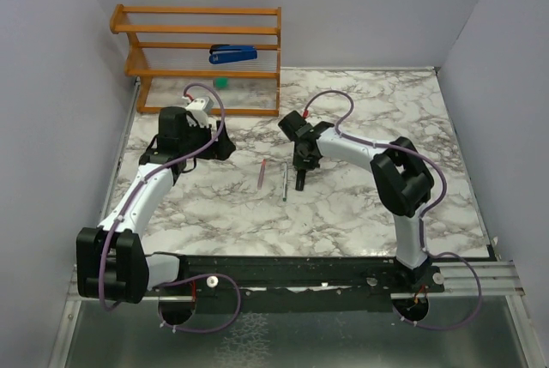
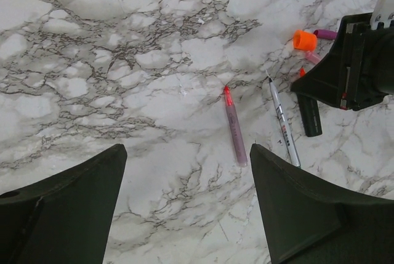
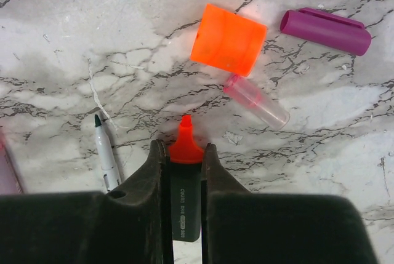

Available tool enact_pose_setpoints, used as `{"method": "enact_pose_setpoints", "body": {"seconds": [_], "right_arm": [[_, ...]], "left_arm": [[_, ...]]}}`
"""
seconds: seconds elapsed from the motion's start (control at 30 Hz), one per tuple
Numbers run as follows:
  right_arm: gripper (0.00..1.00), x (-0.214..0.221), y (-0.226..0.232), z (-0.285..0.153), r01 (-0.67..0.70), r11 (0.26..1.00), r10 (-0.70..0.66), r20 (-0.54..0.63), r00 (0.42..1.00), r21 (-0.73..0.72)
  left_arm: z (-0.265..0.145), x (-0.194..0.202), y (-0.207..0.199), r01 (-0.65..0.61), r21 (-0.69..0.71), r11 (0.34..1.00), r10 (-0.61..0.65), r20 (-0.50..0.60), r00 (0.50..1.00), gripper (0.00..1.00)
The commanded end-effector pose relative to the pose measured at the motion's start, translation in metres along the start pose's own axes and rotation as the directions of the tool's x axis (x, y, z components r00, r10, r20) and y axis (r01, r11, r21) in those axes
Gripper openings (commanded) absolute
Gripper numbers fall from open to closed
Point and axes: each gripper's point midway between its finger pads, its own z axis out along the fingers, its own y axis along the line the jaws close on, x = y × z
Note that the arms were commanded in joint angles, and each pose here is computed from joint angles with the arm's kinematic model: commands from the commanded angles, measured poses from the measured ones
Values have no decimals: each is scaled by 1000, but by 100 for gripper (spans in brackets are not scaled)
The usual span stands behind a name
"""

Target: Insert the pens into the pen caps

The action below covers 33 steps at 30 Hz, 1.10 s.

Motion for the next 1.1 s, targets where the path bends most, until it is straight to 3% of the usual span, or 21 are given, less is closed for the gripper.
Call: {"method": "enact_pose_setpoints", "body": {"seconds": [0.0, 0.2, 0.5, 0.73, 1.07], "right_arm": [[0, 18, -8, 14, 25, 1000, -25, -15, 1000, 15], [0, -24, -6, -30, 28, 998, -18, 173, 985, -55], [1, -87, -9, -118, 77, 988, -11, 429, 903, -137], [1, -96, -6, -149, 85, 974, 24, 469, 883, -211], [1, -92, -4, -173, 88, 956, 60, 485, 872, -278]], "left_arm": [[1, 1, -15, 1, 93, 996, -2, 13, 1000, 82], [-11, -6, -57, -74, 272, 959, 52, 88, 995, 81], [-25, -2, -130, -165, 433, 886, 103, 163, 981, 79], [-27, -9, -162, -140, 480, 866, 23, 241, 970, 81], [7, 2, -201, -81, 530, 844, -38, 209, 977, 82]]}}
